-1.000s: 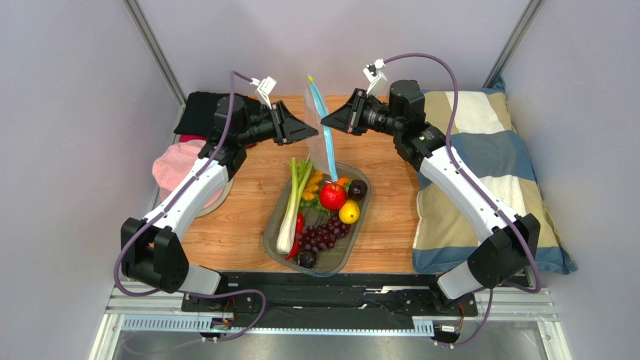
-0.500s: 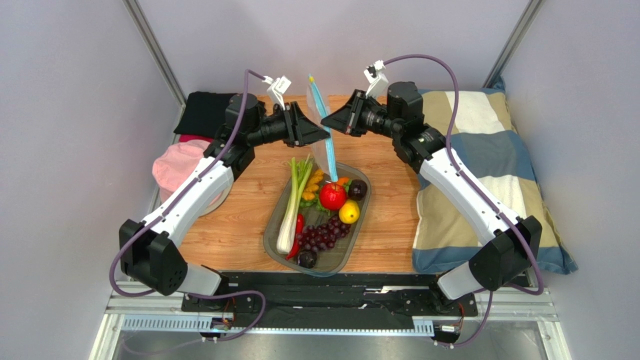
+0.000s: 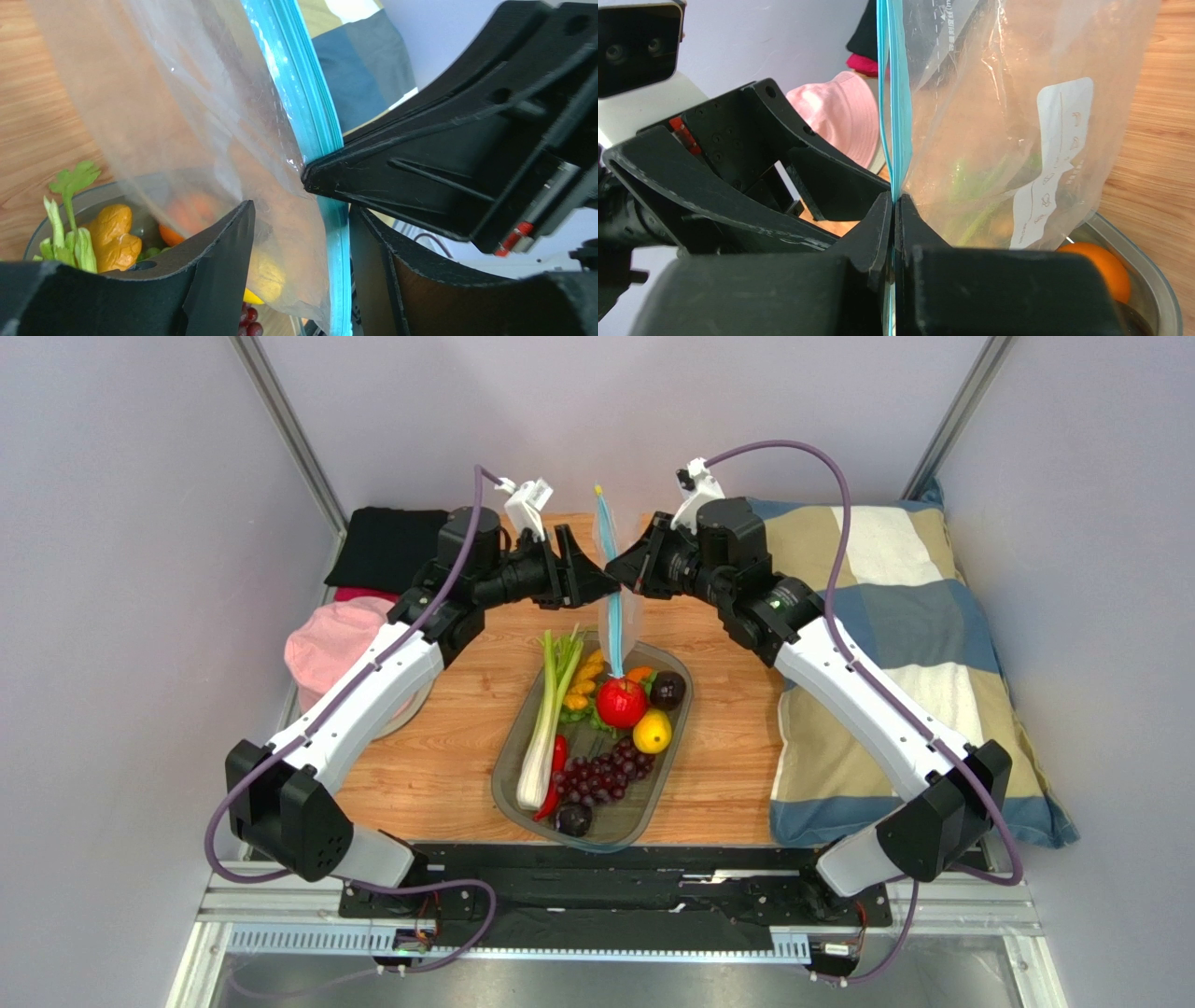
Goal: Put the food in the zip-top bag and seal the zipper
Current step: Open the zipper of the food storage bag.
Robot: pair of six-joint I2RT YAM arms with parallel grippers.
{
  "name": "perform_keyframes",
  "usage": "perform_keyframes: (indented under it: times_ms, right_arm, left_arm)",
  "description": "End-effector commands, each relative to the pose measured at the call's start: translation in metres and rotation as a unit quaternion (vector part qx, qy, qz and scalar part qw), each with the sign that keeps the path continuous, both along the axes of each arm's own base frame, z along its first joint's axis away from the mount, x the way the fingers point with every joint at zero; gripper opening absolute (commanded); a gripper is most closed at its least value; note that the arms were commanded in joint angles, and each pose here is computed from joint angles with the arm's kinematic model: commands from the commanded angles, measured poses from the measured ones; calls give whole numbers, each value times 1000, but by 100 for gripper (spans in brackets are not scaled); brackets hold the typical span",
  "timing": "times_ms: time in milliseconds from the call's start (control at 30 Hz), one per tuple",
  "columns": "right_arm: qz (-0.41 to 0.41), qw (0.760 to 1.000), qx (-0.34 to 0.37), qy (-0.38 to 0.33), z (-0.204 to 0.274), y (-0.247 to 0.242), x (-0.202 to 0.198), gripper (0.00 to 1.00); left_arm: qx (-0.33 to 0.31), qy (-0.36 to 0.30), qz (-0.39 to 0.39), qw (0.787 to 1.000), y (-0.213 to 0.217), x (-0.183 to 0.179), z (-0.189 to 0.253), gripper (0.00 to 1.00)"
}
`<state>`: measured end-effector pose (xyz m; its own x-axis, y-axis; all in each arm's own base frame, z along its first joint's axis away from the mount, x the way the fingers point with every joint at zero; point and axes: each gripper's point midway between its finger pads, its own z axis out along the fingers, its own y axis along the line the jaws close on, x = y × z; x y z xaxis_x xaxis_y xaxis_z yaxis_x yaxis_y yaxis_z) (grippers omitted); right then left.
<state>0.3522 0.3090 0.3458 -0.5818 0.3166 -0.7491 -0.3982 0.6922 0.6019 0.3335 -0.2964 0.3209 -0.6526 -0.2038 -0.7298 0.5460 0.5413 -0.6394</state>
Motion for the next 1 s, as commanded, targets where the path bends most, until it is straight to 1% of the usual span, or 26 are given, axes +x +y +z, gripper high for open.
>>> perform_keyframes:
  times_ms: [0, 67, 167, 400, 633, 767, 833, 933, 967]
  right_arm:
    - [-36, 999, -8, -36, 24, -11, 0, 0]
    - [-34, 999, -10, -35, 24, -10, -2, 0]
    - [-54, 998, -19, -39, 22, -15, 2, 0]
    - [-73, 995, -41, -53, 22, -20, 4, 0]
    - [-76, 994, -49, -56, 20, -21, 5, 0]
    - [-75, 994, -48, -56, 21, -22, 4, 0]
    - [-73, 995, -47, -55, 21, -22, 3, 0]
    - [-67, 995, -44, -54, 21, -19, 1, 0]
    - [-66, 995, -43, -54, 21, -20, 1, 0]
  left_arm:
    - [26, -37, 26, 999, 4, 5, 14, 58]
    - [33, -49, 35, 998, 4, 7, 18, 57]
    - [58, -64, 47, 995, 5, 7, 17, 55]
    - [104, -67, 73, 990, 16, 13, 6, 49]
    - [121, -74, 82, 987, 20, 16, 4, 40]
    - [128, -71, 82, 986, 21, 16, -2, 30]
    - [132, -68, 80, 986, 20, 16, -5, 29]
    - [134, -65, 80, 986, 20, 17, -8, 22]
    - [133, -63, 80, 986, 20, 17, -9, 15]
